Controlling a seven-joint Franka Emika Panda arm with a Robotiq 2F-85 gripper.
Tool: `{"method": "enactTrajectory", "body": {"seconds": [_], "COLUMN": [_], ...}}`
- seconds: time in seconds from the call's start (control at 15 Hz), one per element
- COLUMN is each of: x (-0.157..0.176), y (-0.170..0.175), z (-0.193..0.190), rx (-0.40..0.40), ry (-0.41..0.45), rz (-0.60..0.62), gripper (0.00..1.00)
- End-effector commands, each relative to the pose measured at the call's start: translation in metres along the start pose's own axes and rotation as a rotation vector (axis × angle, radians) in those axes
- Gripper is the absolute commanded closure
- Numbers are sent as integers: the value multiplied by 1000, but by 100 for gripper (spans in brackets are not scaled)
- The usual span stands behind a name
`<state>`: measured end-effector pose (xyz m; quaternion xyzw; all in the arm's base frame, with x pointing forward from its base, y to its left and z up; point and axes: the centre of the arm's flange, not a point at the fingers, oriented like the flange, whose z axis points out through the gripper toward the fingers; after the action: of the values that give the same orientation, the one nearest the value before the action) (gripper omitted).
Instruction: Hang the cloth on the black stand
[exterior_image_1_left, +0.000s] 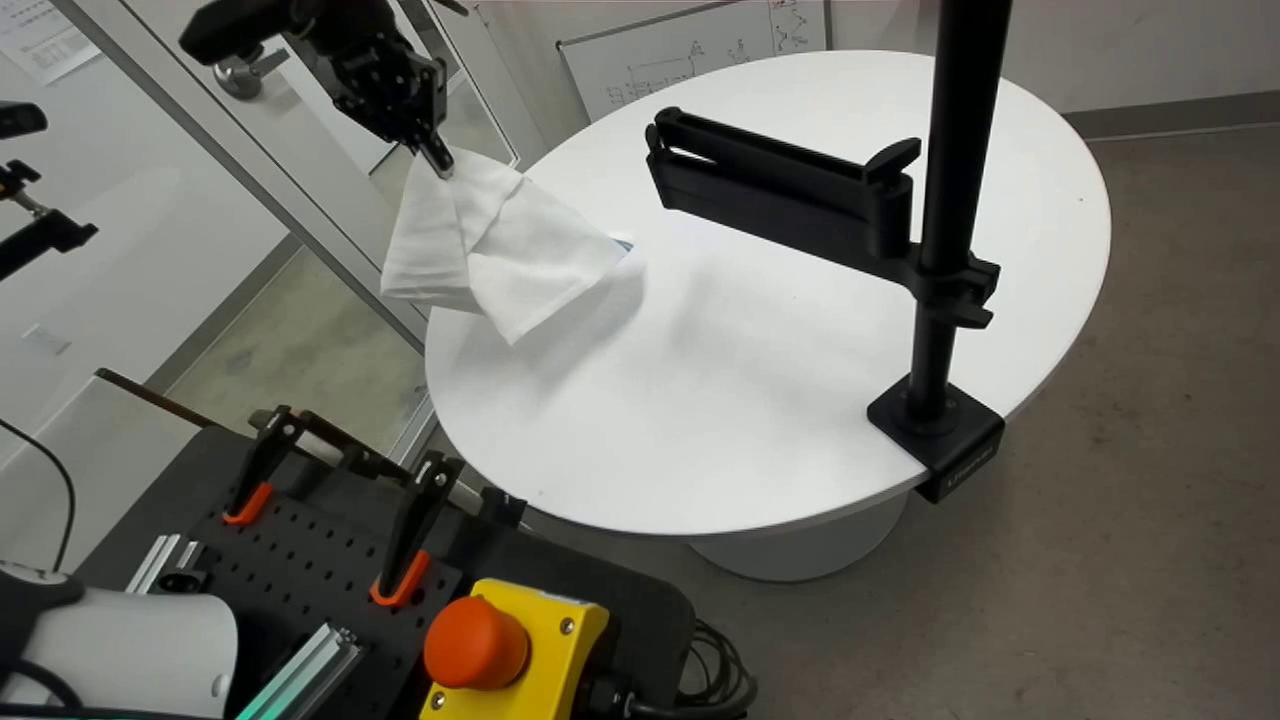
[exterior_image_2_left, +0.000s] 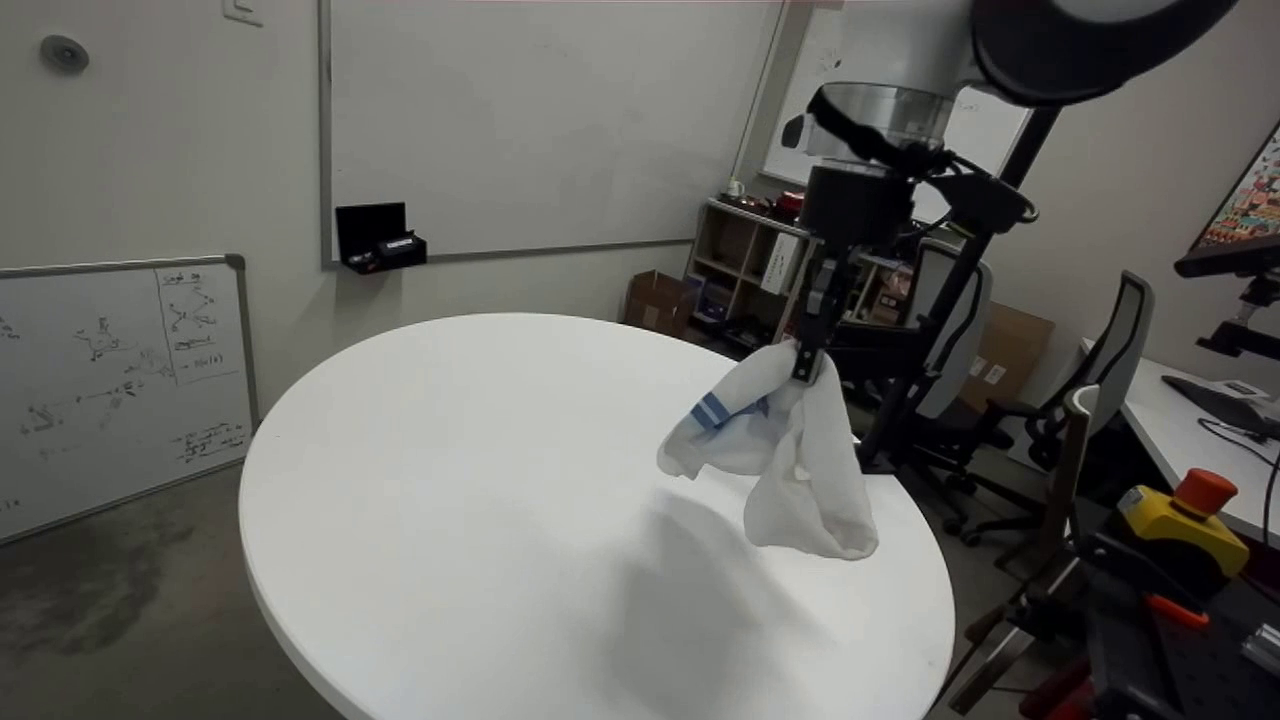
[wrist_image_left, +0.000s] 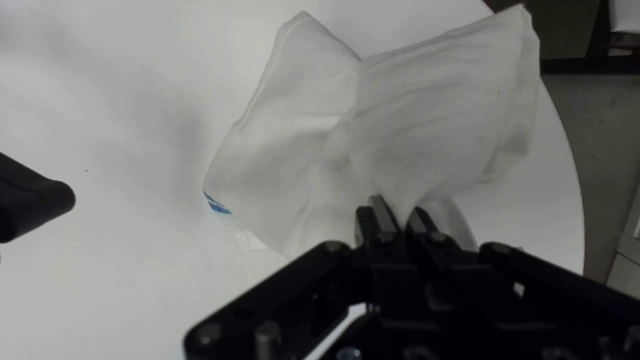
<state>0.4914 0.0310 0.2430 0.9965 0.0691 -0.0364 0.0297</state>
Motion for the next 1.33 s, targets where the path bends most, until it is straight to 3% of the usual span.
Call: {"method": "enactTrajectory", "body": {"seconds": [0.0, 0.67, 1.27], "x": [-41, -98, -124], "y": [10, 68, 130], "z": [-39, -120, -217], "rx": [5, -37, -164], "ry": [58, 233, 453], "rz": [85, 259, 448], "gripper": [99, 99, 99]}}
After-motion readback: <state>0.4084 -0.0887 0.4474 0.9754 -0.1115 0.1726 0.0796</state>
